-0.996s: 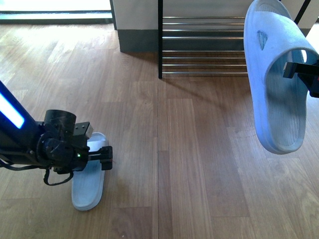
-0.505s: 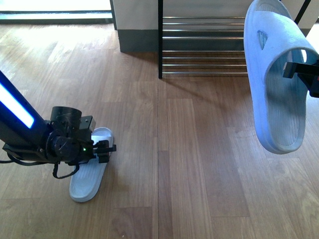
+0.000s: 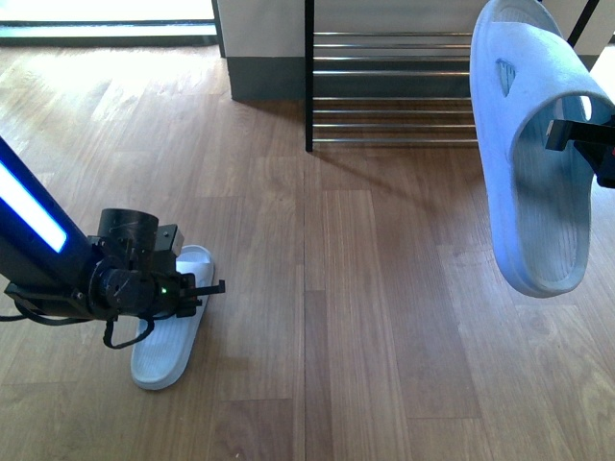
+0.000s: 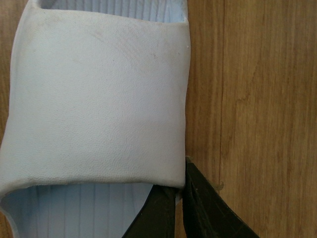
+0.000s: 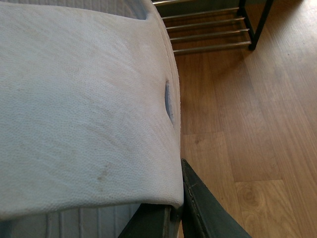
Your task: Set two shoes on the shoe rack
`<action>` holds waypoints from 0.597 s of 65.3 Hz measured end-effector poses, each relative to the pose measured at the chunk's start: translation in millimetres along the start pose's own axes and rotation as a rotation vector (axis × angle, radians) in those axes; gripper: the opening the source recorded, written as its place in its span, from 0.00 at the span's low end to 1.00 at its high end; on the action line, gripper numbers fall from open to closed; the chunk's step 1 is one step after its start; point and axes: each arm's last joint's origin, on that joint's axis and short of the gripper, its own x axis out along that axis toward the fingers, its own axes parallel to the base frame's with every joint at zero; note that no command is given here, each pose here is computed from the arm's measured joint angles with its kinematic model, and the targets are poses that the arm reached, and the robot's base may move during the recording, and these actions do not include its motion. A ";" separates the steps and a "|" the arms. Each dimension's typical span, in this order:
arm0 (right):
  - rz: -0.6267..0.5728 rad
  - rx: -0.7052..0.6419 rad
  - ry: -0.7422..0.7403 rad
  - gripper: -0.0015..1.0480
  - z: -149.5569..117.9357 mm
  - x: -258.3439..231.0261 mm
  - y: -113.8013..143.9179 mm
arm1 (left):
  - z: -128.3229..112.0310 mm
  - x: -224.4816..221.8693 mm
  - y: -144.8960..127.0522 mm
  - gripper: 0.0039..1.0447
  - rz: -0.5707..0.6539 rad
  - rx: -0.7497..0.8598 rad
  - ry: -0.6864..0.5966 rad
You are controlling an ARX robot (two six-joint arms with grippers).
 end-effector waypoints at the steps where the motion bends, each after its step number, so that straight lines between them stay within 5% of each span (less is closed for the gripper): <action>1: 0.000 -0.001 0.000 0.02 0.0 0.0 0.1 | 0.0 -0.2 0.5 0.01 0.001 -0.001 0.000; 39: 0.000 0.000 0.000 0.02 0.0 0.0 0.1 | 22.3 -46.0 7.3 0.01 0.041 0.038 -0.080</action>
